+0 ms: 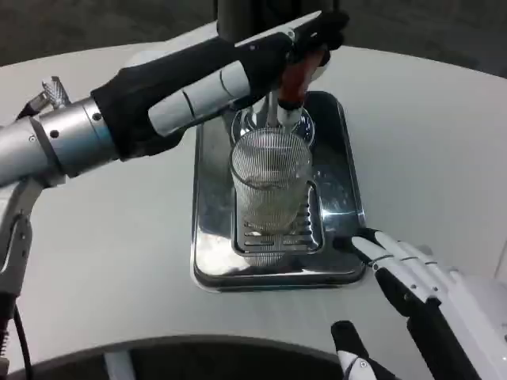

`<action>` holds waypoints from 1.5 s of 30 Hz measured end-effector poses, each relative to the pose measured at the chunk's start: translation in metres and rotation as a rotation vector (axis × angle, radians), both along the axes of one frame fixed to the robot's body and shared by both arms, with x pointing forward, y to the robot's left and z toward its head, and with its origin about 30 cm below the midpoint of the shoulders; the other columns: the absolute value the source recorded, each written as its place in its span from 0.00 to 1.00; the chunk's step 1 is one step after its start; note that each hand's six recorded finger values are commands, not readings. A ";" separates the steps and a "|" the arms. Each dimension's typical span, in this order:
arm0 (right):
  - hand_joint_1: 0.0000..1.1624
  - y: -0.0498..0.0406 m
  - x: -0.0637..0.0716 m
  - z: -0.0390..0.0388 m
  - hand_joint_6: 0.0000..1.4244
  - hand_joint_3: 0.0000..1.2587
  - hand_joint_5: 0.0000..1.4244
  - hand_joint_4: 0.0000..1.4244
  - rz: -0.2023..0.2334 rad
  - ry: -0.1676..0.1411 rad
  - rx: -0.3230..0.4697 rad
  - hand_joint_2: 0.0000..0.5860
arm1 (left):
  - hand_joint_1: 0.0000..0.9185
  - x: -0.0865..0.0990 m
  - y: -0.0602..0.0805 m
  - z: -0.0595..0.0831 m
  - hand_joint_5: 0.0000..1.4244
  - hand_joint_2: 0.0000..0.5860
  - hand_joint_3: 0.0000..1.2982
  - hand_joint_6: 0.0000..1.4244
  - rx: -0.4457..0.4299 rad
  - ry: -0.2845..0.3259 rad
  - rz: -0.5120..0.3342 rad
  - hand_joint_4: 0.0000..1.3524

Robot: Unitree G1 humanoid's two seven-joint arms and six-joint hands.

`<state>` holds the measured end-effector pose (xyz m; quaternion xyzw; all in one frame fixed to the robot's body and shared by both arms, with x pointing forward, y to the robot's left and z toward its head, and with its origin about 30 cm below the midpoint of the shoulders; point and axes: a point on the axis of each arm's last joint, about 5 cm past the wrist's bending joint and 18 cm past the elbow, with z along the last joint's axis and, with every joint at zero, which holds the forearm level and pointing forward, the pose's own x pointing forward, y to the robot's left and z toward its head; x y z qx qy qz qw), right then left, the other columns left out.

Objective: Grasp the cup under the faucet to collect the drink, then remove the cup.

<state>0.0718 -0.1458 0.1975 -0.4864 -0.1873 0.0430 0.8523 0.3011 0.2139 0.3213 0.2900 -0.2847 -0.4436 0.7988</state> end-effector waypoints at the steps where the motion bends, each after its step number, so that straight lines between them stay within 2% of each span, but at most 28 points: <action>1: 0.34 0.0000 0.000 -0.0001 0.09 0.14 0.09 0.07 0.000 0.001 -0.001 0.85 | 0.00 -0.002 0.000 0.001 0.00 0.21 0.00 0.00 0.027 -0.032 0.007 0.00; 4: 0.34 -0.0003 0.000 -0.0006 0.08 0.14 0.08 0.07 0.002 0.001 -0.013 0.85 | 0.00 -0.007 0.000 0.005 0.00 0.21 0.00 0.00 0.096 -0.120 0.024 0.00; 6: 0.34 -0.0005 0.000 -0.0010 0.07 0.14 0.07 0.07 0.011 -0.003 -0.037 0.85 | 0.00 -0.009 0.000 0.006 0.00 0.20 0.00 0.00 0.121 -0.158 0.027 0.00; 8: 0.34 -0.0011 0.000 -0.0015 0.05 0.13 0.05 0.06 0.032 -0.017 -0.080 0.85 | 0.00 -0.012 0.001 0.007 0.00 0.20 0.00 0.00 0.156 -0.208 0.040 0.00; 10: 0.34 -0.0017 0.000 -0.0017 0.05 0.13 0.04 0.05 0.065 -0.050 -0.156 0.85 | 0.00 -0.015 0.001 0.008 0.00 0.20 0.00 0.00 0.193 -0.261 0.055 0.00; 13: 0.35 -0.0021 0.000 -0.0026 0.04 0.12 0.03 0.05 0.087 -0.070 -0.202 0.85 | 0.00 -0.017 0.001 0.008 0.00 0.20 0.00 0.00 0.211 -0.286 0.058 0.00; 15: 0.35 -0.0025 0.000 -0.0049 0.04 0.12 0.03 0.05 0.092 -0.067 -0.213 0.85 | 0.00 -0.018 0.000 0.008 0.00 0.20 0.00 0.00 0.232 -0.309 0.062 0.00; 18: 0.34 -0.0044 0.000 -0.0090 0.04 0.12 0.03 0.05 0.084 -0.046 -0.229 0.85 | 0.00 -0.022 0.001 0.010 0.00 0.20 0.00 0.00 0.266 -0.352 0.070 0.00; 22: 0.37 -0.0059 0.000 -0.0120 0.05 0.11 0.03 0.05 0.077 -0.032 -0.232 0.73 | 0.00 -0.026 0.000 0.011 0.00 0.20 0.00 0.00 0.305 -0.404 0.080 0.00; 24: 0.39 -0.0068 0.001 -0.0151 0.06 0.11 0.03 0.05 0.080 -0.015 -0.238 0.66 | 0.00 -0.027 0.001 0.012 0.00 0.20 0.00 0.00 0.317 -0.418 0.081 0.00; 29: 0.39 -0.0069 0.003 -0.0159 0.06 0.10 0.04 0.05 0.100 -0.028 -0.258 0.64 | 0.00 -0.028 0.001 0.012 0.00 0.20 0.00 0.00 0.323 -0.431 0.082 0.00; 30: 0.40 -0.0070 0.004 -0.0161 0.06 0.10 0.04 0.05 0.100 -0.029 -0.259 0.61 | 0.00 -0.028 0.002 0.012 0.00 0.20 0.00 0.00 0.326 -0.433 0.083 0.00; 34: 0.40 -0.0082 0.008 -0.0192 0.09 0.09 0.05 0.05 0.087 -0.018 -0.250 0.60 | 0.00 -0.030 0.002 0.010 0.00 0.20 0.00 0.00 0.325 -0.440 0.091 0.00; 41: 0.41 -0.0103 0.024 -0.0182 0.09 0.06 0.05 0.04 0.089 -0.002 -0.179 0.56 | 0.00 -0.034 0.002 0.009 0.00 0.20 0.00 0.00 0.336 -0.457 0.102 0.00; 45: 0.43 -0.0108 0.037 -0.0187 0.08 0.05 0.02 0.02 0.051 0.012 -0.106 0.53 | 0.00 -0.036 0.002 0.009 0.00 0.20 0.00 0.00 0.343 -0.467 0.108 0.00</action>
